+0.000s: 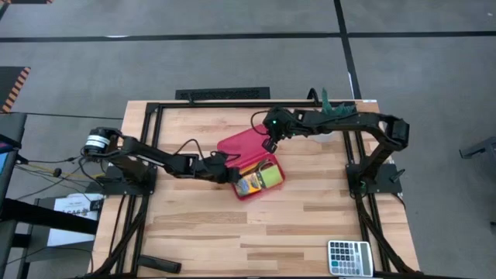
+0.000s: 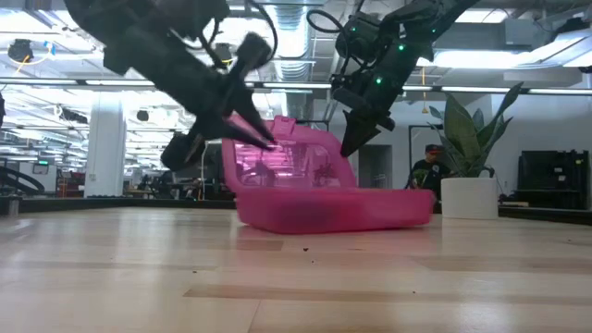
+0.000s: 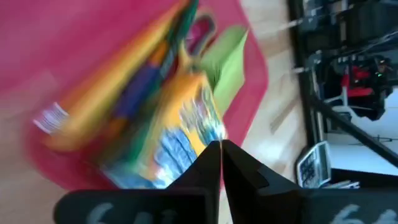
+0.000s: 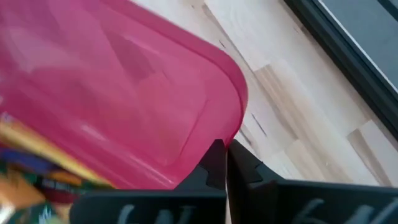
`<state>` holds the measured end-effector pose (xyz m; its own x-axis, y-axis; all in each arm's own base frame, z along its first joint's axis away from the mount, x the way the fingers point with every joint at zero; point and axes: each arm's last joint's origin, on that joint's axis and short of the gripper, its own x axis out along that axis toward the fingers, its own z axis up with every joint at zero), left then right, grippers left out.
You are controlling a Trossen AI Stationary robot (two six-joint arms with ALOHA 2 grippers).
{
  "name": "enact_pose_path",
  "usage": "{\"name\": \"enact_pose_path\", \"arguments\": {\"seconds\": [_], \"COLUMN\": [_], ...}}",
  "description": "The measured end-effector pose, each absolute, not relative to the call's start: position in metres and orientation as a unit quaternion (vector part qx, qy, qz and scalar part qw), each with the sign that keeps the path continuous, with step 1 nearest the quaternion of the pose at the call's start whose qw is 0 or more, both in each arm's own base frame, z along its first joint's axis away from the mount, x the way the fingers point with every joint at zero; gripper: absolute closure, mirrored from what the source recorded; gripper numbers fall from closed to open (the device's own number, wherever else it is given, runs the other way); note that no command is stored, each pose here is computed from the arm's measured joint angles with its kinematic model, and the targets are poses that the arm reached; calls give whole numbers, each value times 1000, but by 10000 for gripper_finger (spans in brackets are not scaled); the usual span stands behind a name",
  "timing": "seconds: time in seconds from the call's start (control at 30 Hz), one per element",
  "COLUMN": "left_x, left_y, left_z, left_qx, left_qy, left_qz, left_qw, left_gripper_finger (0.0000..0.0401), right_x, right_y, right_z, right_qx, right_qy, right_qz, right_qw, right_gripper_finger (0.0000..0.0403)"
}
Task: Pack school essentials
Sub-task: Close the supply box
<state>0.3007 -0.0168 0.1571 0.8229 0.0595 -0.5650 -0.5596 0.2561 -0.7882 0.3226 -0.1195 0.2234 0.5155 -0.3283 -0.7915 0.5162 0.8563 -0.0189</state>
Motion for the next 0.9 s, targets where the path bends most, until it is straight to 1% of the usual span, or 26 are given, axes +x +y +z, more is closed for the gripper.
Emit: {"name": "enact_pose_path", "arguments": {"seconds": [0.23, 0.33, 0.47, 0.53, 0.6, 0.63, 0.7, 0.77, 0.83, 0.9], "left_x": [287, 281, 269, 260, 248, 240, 223, 205, 193, 191], "left_y": [-14, -13, -16, -17, -17, -16, -14, -10, -7, -3], "left_z": [183, 199, 227, 241, 254, 258, 259, 254, 246, 242], "left_qx": [-572, -583, -591, -594, -582, -570, -546, -525, -513, -508], "left_qy": [182, 163, 134, 114, 100, 97, 102, 111, 112, 106], "left_qz": [228, 210, 164, 147, 148, 165, 227, 308, 381, 414], "left_qw": [767, 768, 779, 783, 793, 799, 800, 786, 761, 748], "left_gripper_finger": [344, 329, 330, 338, 350, 358, 379, 395, 396, 399], "right_x": [323, 320, 319, 318, 317, 317, 316, 315, 315, 315], "right_y": [-111, -110, -110, -110, -109, -109, -109, -109, -109, -109], "right_z": [229, 233, 237, 239, 241, 242, 244, 246, 246, 246], "right_qx": [98, 93, 92, 92, 92, 92, 92, 92, 92, 92], "right_qy": [420, 419, 413, 409, 406, 403, 399, 398, 398, 397], "right_qz": [-249, -253, -256, -257, -257, -257, -257, -257, -257, -257], "right_qw": [867, 867, 869, 871, 872, 873, 875, 876, 876, 876], "right_gripper_finger": [397, 397, 397, 397, 397, 397, 397, 397, 397, 397]}}
